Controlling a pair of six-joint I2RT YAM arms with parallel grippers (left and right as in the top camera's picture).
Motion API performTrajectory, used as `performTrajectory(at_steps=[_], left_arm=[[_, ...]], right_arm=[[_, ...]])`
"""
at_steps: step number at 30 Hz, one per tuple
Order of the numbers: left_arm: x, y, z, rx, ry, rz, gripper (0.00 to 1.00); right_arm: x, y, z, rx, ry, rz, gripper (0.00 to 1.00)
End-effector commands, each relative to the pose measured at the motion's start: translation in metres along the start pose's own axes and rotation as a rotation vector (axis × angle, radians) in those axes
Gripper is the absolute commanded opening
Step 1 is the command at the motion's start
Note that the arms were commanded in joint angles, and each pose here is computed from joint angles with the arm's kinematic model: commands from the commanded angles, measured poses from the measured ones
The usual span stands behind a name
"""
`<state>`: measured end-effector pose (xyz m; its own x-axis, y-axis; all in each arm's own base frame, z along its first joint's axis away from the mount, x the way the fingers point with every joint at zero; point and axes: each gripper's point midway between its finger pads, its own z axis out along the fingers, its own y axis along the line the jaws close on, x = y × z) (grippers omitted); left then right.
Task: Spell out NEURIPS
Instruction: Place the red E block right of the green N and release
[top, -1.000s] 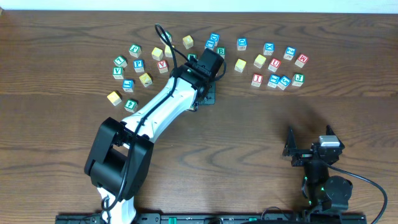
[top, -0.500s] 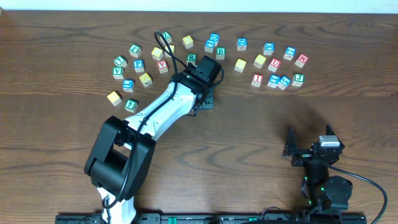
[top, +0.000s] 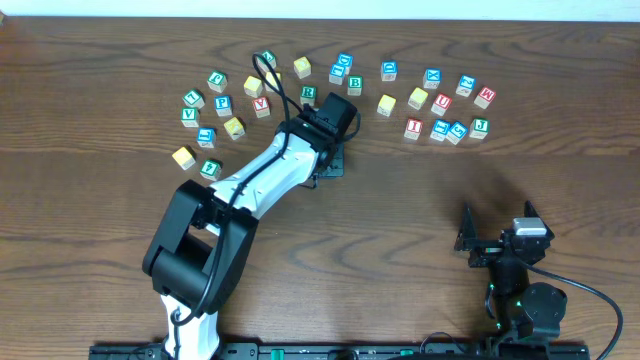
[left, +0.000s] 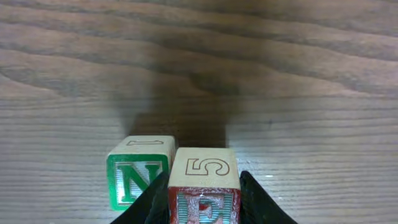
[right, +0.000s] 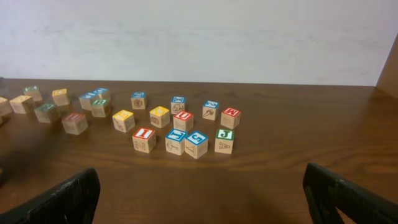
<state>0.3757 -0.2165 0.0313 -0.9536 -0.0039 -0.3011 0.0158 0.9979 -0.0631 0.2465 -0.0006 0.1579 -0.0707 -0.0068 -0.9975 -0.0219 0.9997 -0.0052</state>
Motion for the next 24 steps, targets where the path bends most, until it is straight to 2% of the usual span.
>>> performTrajectory(at_steps=[1, 6, 7, 8, 9, 11, 12, 20, 24], left_arm=[[0.005, 0.005, 0.009, -0.022, 0.019, -0.016, 0.29], [0.005, 0.005, 0.009, -0.022, 0.018, -0.016, 0.3], [0.005, 0.005, 0.009, -0.022, 0.018, -0.016, 0.39], [0.005, 0.005, 0.009, -0.022, 0.017, -0.016, 0.39], [0.005, 0.005, 0.009, -0.021, 0.017, -0.016, 0.39], [0.004, 0.004, 0.009, -0.019, 0.013, -0.016, 0.28], [0.003, 0.003, 0.008, -0.016, 0.01, -0.017, 0.27], [-0.003, 0.0, 0.004, -0.005, -0.003, -0.009, 0.26], [-0.015, -0.004, -0.012, 0.018, -0.045, 0.031, 0.27]], right_arm=[[0.0, -0.001, 0.0, 0.001, -0.002, 0.01, 0.99], [0.0, -0.001, 0.0, 0.001, -0.002, 0.01, 0.99], [0.0, -0.001, 0.0, 0.001, -0.002, 0.01, 0.99], [0.0, -0.001, 0.0, 0.001, -0.002, 0.01, 0.99], [0.0, -0.001, 0.0, 0.001, -0.002, 0.01, 0.99], [0.0, -0.001, 0.0, 0.001, -0.002, 0.01, 0.99], [0.0, -0.001, 0.0, 0.001, -0.002, 0.01, 0.99], [0.0, -0.001, 0.0, 0.001, -0.002, 0.01, 0.99], [0.0, -0.001, 0.0, 0.001, -0.002, 0.01, 0.99]])
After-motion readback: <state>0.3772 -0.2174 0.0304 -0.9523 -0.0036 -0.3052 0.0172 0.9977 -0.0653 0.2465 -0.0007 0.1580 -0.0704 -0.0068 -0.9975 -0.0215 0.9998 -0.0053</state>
